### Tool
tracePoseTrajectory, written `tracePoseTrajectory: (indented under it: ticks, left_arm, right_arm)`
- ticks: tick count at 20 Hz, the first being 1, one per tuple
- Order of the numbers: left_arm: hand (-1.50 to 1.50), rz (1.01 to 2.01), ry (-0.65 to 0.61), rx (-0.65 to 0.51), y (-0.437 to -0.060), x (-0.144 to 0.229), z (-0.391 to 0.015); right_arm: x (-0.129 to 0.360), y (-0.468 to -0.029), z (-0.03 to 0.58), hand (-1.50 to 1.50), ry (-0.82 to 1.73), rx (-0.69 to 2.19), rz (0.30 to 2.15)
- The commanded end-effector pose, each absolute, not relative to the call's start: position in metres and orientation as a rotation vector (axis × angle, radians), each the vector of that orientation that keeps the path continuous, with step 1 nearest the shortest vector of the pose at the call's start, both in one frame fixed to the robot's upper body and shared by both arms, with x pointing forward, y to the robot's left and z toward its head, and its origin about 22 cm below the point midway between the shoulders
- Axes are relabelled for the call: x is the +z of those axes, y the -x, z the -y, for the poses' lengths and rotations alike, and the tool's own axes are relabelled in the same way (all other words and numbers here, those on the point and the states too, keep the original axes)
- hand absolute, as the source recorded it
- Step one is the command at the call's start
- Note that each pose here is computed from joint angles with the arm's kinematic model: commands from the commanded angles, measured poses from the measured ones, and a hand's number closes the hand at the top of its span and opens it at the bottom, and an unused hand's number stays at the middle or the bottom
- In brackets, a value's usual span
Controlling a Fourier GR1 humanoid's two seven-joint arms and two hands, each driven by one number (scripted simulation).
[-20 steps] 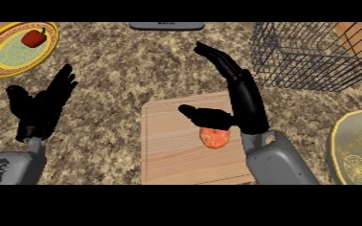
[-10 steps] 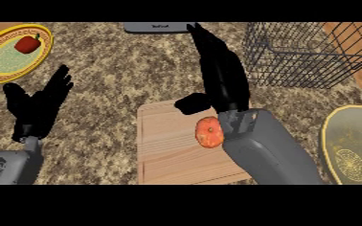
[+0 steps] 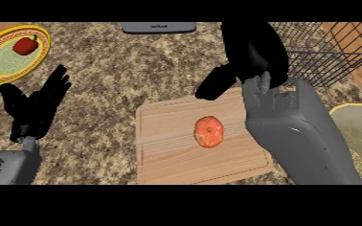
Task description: Pick the squash from the cutting board and place it in the basket
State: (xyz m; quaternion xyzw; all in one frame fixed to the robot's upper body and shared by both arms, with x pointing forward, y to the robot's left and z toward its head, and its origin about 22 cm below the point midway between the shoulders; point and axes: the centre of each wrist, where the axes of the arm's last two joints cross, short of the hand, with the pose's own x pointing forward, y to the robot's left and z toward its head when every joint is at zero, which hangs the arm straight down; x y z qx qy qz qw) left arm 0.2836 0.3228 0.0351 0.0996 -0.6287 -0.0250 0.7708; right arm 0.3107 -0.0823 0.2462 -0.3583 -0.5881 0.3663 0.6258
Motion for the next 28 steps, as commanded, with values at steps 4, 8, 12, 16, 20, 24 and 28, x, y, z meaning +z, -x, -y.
tracePoseTrajectory:
  ticks: [4,8,12,16,20,24,28]
  left_arm:
    - [0.0,1.36,-0.225,-0.053,-0.279,0.029,-0.33]
    - [0.0,1.373,-0.228,-0.036,-0.29,0.045,-0.33]
    - [0.0,1.362,-0.221,-0.043,-0.282,0.03,-0.322]
    - [0.0,1.366,-0.218,-0.062,-0.286,0.045,-0.322]
    - [0.0,1.374,-0.176,-0.059,-0.298,0.031,-0.316]
    - [0.0,1.396,-0.195,-0.067,-0.288,0.048,-0.305]
    - [0.0,1.382,-0.191,-0.067,-0.291,0.04,-0.308]
  right_arm:
    - [0.28,-0.291,0.095,-1.5,0.758,0.949,1.128]
    - [0.28,-0.27,0.128,-1.5,0.657,0.891,1.179]
    - [0.261,-0.224,0.148,-1.5,0.652,0.829,1.265]
    - [0.251,-0.205,0.152,-1.5,0.641,0.74,1.301]
    - [0.209,-0.195,0.153,-1.5,0.634,0.758,1.294]
    - [0.174,-0.2,0.147,-1.5,0.698,0.734,1.338]
    - [0.127,-0.201,0.132,-1.5,0.7,0.718,1.37]
